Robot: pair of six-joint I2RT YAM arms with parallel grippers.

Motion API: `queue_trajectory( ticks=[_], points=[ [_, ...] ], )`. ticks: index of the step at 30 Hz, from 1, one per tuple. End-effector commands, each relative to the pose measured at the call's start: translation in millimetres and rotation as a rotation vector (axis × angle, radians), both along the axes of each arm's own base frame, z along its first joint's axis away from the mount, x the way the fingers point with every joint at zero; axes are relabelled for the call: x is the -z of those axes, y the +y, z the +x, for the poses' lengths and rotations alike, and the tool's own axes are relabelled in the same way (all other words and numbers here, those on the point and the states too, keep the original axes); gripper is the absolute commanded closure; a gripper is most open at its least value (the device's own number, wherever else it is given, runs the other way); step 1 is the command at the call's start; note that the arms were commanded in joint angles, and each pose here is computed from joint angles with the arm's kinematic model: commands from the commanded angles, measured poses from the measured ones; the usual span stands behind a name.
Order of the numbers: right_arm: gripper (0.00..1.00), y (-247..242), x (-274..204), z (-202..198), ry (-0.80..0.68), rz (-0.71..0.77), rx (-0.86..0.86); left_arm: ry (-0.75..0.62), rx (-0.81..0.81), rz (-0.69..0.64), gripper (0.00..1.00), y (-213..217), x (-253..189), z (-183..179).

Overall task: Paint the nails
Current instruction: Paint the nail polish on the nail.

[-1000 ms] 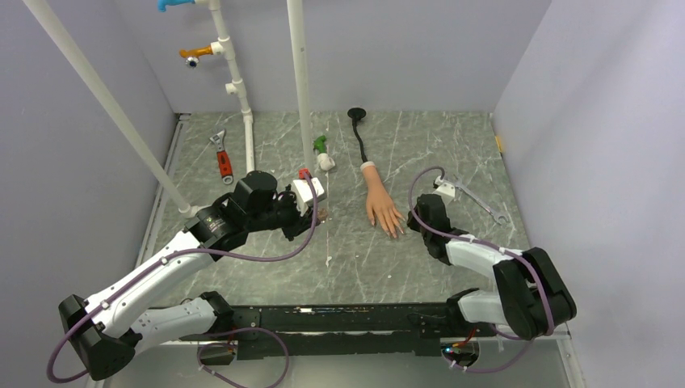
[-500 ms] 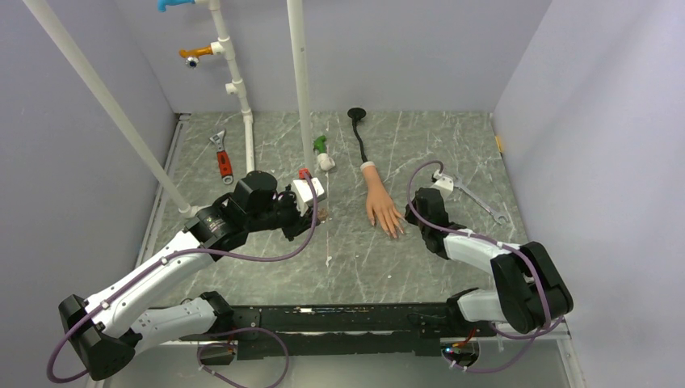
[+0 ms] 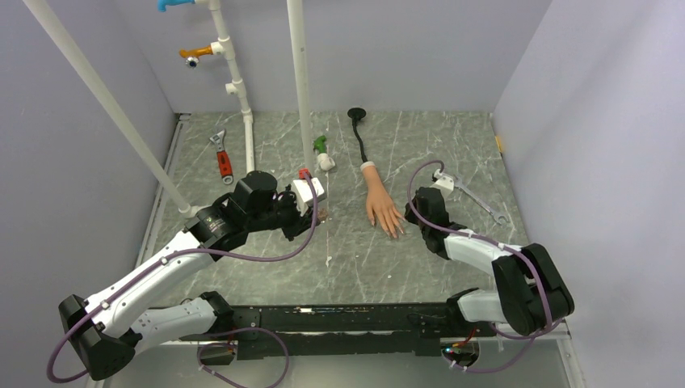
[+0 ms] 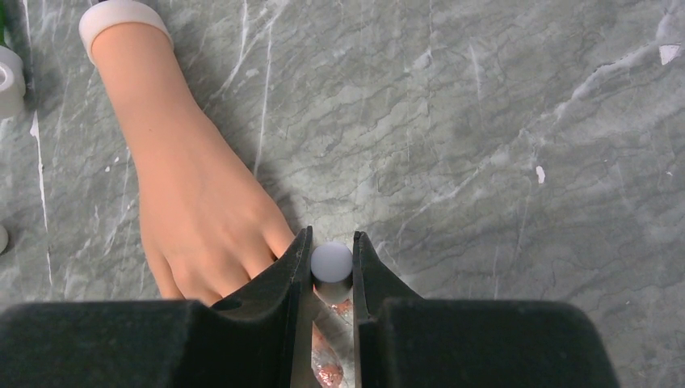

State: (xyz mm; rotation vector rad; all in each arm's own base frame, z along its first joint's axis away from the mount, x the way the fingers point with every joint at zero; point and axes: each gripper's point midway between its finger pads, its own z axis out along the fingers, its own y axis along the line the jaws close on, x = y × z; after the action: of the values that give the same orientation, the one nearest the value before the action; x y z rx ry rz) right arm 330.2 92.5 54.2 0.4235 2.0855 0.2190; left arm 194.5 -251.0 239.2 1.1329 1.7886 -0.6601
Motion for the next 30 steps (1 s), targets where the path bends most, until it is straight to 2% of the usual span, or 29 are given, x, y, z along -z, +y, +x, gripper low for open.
queue_trajectory(
  ticks=[1,17,30],
  points=[
    [1.00,-0.3,-8.5,0.4,-0.030,0.029,0.010,-0.070,-0.003,-0.050,1.00,-3.7,-29.1,5.2],
    [1.00,-4.3,2.8,-20.5,-0.007,0.046,0.006,-0.064,-0.006,-0.040,1.00,-4.3,-25.3,6.8],
    [1.00,2.8,-8.7,-17.0,-0.038,0.071,-0.023,-0.061,-0.009,-0.036,1.00,-4.2,-24.0,7.4]
  ],
)
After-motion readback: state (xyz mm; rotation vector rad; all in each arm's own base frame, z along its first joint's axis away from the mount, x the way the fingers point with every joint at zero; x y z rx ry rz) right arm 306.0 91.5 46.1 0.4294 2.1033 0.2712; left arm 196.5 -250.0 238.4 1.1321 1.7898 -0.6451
